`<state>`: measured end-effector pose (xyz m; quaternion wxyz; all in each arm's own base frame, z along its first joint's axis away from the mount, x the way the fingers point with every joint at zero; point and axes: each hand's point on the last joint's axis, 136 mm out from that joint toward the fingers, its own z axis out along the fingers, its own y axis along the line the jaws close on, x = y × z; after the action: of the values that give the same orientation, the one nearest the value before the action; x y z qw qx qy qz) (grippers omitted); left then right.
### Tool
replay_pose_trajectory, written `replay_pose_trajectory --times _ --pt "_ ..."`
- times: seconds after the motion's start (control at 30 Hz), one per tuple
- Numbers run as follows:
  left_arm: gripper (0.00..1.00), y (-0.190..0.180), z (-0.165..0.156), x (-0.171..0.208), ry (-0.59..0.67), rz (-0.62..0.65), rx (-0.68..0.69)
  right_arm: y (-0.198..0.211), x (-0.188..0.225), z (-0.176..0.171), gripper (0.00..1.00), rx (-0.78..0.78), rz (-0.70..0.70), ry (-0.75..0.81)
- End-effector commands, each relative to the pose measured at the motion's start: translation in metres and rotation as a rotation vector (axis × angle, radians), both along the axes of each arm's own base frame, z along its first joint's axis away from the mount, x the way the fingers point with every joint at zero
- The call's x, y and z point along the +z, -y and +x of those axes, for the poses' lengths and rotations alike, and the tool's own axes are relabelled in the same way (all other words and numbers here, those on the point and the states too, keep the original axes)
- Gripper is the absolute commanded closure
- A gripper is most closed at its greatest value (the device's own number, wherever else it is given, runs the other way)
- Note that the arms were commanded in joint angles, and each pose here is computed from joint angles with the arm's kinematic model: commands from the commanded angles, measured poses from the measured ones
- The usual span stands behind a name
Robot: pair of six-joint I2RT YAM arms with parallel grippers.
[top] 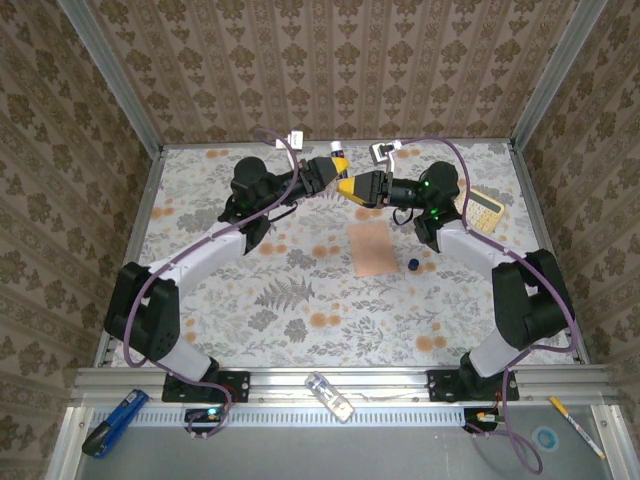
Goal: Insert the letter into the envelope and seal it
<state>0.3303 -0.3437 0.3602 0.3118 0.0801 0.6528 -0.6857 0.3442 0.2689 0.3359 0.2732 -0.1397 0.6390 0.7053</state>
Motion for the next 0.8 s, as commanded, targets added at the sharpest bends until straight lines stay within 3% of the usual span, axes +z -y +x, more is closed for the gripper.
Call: replay_pose_trajectory --times 0.0,0.5,0.77 --pt "1.00 -0.001 -0.003 0.008 0.037 -0.029 -0.011 -0.001 0.014 0.000 0.51 0.007 0.023 0.058" --pt "1.00 -0.002 -0.003 0.007 0.035 -0.025 -0.009 0.000 0.012 0.011 0.70 -0.036 0.012 0.035" --pt "1.00 0.000 -0.003 0.005 0.029 -0.015 -0.008 0.000 0.006 0.010 0.75 -0.156 -0.149 0.081"
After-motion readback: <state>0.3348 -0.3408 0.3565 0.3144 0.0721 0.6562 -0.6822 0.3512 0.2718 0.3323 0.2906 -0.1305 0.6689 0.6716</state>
